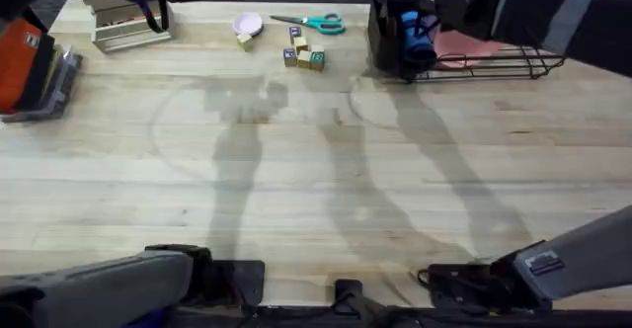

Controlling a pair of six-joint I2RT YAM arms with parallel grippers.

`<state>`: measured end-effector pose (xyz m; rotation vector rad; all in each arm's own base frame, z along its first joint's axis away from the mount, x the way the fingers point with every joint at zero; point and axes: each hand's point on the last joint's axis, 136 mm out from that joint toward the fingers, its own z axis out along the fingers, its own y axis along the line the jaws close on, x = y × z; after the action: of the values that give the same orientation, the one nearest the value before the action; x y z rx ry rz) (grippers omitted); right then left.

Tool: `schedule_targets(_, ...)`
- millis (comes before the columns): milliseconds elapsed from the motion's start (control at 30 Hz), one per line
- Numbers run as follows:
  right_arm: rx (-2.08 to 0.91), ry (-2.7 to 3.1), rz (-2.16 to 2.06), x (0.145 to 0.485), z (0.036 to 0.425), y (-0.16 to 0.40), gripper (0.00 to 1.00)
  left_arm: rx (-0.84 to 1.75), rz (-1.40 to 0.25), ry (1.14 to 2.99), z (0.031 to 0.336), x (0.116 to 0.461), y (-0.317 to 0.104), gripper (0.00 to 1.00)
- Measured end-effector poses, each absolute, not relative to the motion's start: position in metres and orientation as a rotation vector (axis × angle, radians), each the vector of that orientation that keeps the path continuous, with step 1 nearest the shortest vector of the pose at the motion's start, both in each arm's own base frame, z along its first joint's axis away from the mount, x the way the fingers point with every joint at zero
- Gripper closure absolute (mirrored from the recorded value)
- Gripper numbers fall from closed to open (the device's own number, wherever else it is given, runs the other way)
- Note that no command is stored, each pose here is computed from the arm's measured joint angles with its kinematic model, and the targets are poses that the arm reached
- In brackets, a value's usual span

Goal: Pick up the spoon on the table one by one and put them onto the rack

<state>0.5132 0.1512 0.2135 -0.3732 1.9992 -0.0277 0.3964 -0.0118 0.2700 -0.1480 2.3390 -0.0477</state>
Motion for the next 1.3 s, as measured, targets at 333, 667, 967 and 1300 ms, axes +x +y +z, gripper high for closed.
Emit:
schedule_targets(333, -0.413, 2.129, -0.05, 0.497, 0.185, 0.146, 0.965, -0.148, -0.048, 2.339, 0.27, 0.396, -0.012, 0.007)
schedule_targets(667, -0.416, 2.171, -0.094, 0.493, 0.18, 0.139, 0.618, -0.148, -0.048, 2.339, 0.27, 0.396, -0.012, 0.007)
schedule_targets(967, -0.433, 2.216, -0.113, 0.477, 0.183, 0.132, 0.004, -0.148, -0.048, 2.34, 0.27, 0.396, -0.012, 0.007)
schedule_targets(1300, -0.434, 2.254, -0.116, 0.409, 0.241, 0.108, 0.005, -0.148, -0.051, 2.293, 0.294, 0.375, -0.01, 0.007)
